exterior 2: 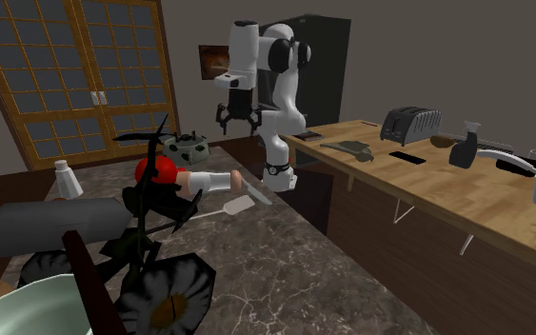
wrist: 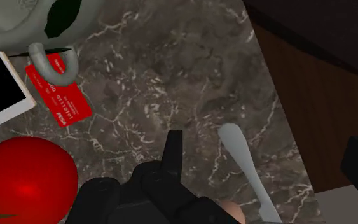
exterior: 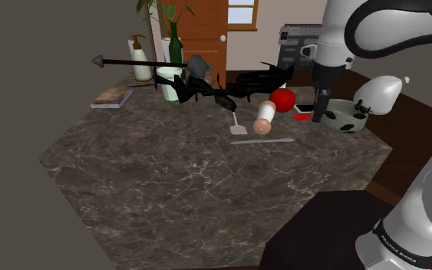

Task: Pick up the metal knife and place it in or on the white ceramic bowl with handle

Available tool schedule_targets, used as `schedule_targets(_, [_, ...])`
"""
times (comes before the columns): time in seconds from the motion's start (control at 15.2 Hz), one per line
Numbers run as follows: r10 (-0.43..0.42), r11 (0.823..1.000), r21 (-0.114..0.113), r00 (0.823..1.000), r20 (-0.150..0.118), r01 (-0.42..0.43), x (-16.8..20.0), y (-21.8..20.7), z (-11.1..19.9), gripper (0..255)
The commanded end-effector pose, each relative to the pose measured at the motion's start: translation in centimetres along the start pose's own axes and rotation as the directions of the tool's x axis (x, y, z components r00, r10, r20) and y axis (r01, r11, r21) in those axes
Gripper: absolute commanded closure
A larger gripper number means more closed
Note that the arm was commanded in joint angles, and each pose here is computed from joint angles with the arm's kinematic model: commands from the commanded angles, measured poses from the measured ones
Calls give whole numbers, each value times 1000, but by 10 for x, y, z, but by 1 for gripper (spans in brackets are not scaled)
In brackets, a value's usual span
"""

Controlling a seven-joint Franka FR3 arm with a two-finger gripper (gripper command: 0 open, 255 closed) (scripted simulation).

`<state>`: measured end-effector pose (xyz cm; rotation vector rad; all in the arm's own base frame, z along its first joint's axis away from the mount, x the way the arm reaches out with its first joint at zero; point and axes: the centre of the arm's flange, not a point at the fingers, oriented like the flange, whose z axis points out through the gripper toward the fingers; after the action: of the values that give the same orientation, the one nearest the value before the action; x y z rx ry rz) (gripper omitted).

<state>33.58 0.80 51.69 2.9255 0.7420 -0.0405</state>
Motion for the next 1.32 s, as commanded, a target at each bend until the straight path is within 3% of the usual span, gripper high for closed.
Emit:
schedule_targets(0.0, [-122,993,-6,991,-48,122,9,0,19,0])
schedule_targets(0.2, [-290,957,-20,951,-109,290,26,-2,48,0])
schedule_targets(0.4, [-448,893,-44,878,-166,447,45,-6,77,0])
schedule_targets(0.92, [-454,890,-45,875,-168,453,52,-8,117,0])
schedule_targets(1.25, [-454,890,-45,875,-168,453,52,-8,117,0])
